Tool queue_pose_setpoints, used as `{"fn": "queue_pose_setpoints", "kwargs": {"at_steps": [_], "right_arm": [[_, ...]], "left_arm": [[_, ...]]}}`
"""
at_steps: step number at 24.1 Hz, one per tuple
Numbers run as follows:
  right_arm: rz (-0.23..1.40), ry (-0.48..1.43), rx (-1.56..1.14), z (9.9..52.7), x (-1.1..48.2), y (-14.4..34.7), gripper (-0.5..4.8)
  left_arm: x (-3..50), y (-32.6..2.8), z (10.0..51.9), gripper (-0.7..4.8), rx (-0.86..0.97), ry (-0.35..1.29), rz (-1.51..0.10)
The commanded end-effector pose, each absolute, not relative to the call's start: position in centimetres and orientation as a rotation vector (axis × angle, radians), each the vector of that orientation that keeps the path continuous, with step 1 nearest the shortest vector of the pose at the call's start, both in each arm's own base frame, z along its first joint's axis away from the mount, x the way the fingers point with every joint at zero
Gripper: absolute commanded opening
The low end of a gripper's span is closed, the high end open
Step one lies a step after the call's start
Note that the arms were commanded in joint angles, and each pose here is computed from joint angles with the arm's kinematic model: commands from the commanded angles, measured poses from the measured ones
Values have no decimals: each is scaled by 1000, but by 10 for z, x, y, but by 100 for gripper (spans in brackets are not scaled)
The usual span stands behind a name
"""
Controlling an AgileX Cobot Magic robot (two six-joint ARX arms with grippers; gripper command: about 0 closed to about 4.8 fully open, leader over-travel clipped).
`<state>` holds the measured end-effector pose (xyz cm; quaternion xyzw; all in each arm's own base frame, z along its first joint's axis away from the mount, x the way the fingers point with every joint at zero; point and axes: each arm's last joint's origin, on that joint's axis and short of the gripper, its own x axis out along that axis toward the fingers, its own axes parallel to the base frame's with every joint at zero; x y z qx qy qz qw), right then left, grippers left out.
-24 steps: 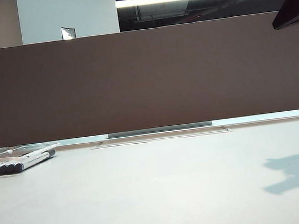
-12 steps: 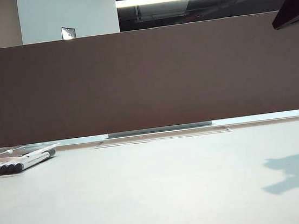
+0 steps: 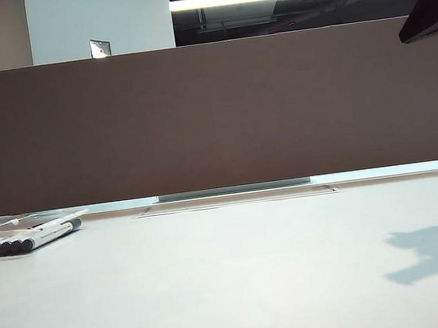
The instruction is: Pick up the black marker on the right and put it into the packaging box on the left, making sure the marker fit the shape of the box's grooves.
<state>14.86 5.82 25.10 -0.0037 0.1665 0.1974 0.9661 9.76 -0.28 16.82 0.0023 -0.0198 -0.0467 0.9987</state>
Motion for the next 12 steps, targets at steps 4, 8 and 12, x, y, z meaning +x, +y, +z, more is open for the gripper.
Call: {"fn": "queue_pose_setpoints", "kwargs": {"at_steps": [4,8,12], "right_arm": [[394,290,-4,252,149,58,-5],[197,227,-7,232,140,44,-5],[57,150,6,210,123,29,-5]], "left_arm": [[98,-3,169,-5,3,-51,-94],[98,-3,169,-5,3,-51,-94],[98,-3,169,-5,3,-51,-94]]}}
